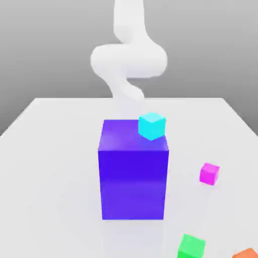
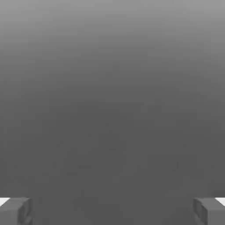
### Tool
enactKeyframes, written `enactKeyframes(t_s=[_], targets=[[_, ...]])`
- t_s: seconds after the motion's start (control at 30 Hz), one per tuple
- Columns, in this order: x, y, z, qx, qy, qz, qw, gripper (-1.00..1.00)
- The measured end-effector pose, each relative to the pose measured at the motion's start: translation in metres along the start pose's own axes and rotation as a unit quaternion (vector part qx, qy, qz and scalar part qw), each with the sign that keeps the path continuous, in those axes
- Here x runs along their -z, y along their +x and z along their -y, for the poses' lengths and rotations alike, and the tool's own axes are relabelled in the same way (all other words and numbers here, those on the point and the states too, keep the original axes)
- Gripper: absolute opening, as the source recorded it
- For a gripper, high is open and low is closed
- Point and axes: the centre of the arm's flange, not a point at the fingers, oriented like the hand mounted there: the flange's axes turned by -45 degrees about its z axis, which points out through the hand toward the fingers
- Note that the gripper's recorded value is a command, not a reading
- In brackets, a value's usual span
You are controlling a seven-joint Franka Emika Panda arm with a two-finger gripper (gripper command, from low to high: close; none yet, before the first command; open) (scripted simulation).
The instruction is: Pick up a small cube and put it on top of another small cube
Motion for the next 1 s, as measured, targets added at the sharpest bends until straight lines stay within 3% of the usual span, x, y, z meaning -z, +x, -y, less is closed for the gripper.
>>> enactKeyframes(t_s=[0.2,0.43,0.83,1.0], targets=[[-0.115,-0.052,0.078,0.085,0.064,0.087,0.991,0.0],[-0.206,-0.161,0.169,0.195,0.117,0.18,0.957,0.0],[-0.256,-0.406,0.241,0.398,0.153,0.313,0.849,0.0],[-0.281,-0.445,0.241,0.414,0.154,0.321,0.838,0.0]])
